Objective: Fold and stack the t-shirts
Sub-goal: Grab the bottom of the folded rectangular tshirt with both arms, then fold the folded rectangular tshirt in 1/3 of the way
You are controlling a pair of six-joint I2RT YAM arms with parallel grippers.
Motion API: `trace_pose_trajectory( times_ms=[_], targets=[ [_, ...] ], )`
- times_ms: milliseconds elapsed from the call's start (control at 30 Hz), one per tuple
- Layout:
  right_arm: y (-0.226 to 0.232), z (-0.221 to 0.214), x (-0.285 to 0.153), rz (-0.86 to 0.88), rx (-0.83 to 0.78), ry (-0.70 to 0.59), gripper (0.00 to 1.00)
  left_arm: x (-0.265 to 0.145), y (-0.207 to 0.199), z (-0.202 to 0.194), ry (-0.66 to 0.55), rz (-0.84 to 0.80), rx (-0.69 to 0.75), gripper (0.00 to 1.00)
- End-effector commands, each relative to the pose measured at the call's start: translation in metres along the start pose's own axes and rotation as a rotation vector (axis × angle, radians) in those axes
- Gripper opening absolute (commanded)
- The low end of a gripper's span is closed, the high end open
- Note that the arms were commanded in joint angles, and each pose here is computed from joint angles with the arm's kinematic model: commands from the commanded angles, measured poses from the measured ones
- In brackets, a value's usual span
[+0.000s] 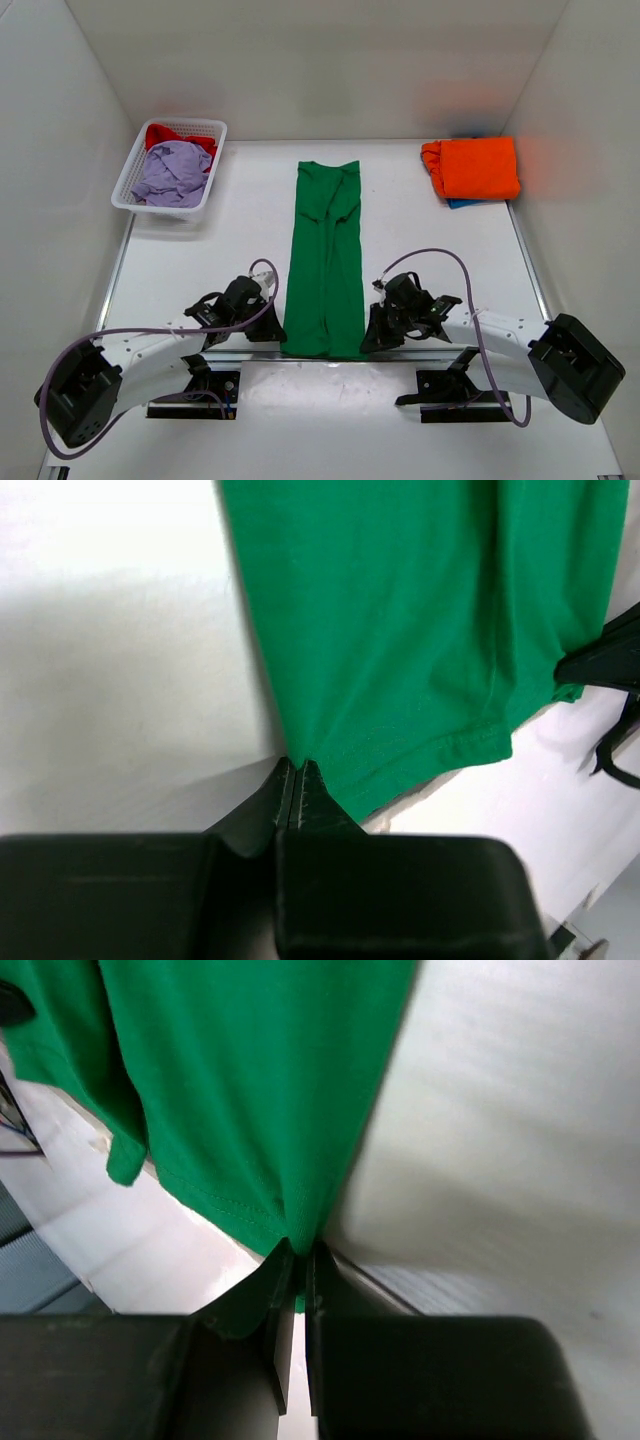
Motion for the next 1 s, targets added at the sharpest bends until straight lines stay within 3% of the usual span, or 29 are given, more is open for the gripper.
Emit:
trace_pose_trajectory(
  times_ms=[0,200,367,500,833,867,967],
  targets=[
    [-0.011,-0.02,-0.006,-0.031,-0.018,0.081,0.0,-0.005,0.003,-0.016,0.047,0.01,-0.011,0.0],
    [0.016,-0.004,-0.017,0.035,-0.034,0.082,0.0,-0.017,-0.013,0.016,-0.015,-0.044,-0.005,0.0],
    [0.045,0.028,-0.035,0.14,-0.04,0.043,0.0,-0.035,-0.02,0.078,-0.153,-0.11,-0.037,0.0],
    [0.063,0.075,-0.052,0.183,-0.045,-0.014,0.0,-0.044,-0.014,0.133,-0.228,-0.111,-0.042,0.0],
    [0.08,0.231,-0.068,0.143,-0.091,-0.114,0.0,0.003,0.054,0.264,-0.247,-0.072,-0.109,0.04],
    [0.072,0.247,-0.062,0.125,-0.094,-0.114,0.04,0.012,0.055,0.28,-0.251,-0.091,-0.112,0.13],
    [0.088,0.306,-0.074,0.09,-0.143,-0.216,0.29,0.018,0.08,0.326,-0.337,-0.133,-0.179,0.24]
  ],
)
Point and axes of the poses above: each gripper's point midway between its finger pads, its own x axis out along the fingers, its own y axis along the line the jaws close on, z = x × y, the point moved 2 cm from there along -x, back along the fingers, and after that the axes turned 15 degrees about x, right-handed, at the moved point
